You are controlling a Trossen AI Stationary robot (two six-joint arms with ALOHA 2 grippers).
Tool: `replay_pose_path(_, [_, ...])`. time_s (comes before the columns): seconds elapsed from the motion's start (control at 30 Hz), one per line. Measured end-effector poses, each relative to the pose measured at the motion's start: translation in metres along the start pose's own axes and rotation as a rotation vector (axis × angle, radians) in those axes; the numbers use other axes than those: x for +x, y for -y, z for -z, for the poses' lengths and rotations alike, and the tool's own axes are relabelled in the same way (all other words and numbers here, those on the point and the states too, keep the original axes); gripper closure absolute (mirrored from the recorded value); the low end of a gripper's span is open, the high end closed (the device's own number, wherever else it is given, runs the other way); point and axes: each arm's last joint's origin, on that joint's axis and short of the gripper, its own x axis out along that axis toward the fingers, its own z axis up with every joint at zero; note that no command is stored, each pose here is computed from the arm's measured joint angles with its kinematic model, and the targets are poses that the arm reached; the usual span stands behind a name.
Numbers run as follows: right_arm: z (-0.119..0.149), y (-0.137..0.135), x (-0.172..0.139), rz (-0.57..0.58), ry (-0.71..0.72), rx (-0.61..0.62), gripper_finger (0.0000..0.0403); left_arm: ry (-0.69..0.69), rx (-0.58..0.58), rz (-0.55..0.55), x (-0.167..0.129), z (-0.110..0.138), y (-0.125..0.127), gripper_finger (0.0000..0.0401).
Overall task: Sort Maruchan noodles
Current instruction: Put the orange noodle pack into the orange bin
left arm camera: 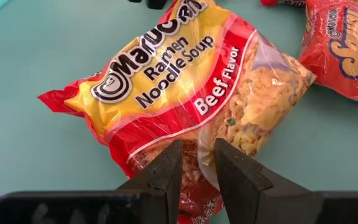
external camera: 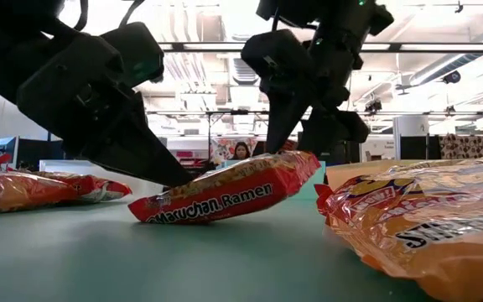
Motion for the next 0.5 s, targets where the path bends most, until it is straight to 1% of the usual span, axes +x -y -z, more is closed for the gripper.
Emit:
replay_pose_path(0.17, [-0.007, 0.004, 0.000, -0.043, -0.045, 0.035, 0.0190, -0.001, 0.000, 0.000, 0.000, 0.000, 0.000, 0.0324])
replay_pose_path(0.27, [-0.010, 0.003, 0.000, -0.063, -0.041, 0.034, 0.0169, -0.001, 0.000, 0.000, 0.000, 0.001, 0.000, 0.0324])
replay_pose_path(0.5, [-0.013, -0.006, -0.001, -0.161, -0.017, 0.008, 0.0112, -0.002, 0.001, -0.001, 0.000, 0.001, 0.000, 0.0324])
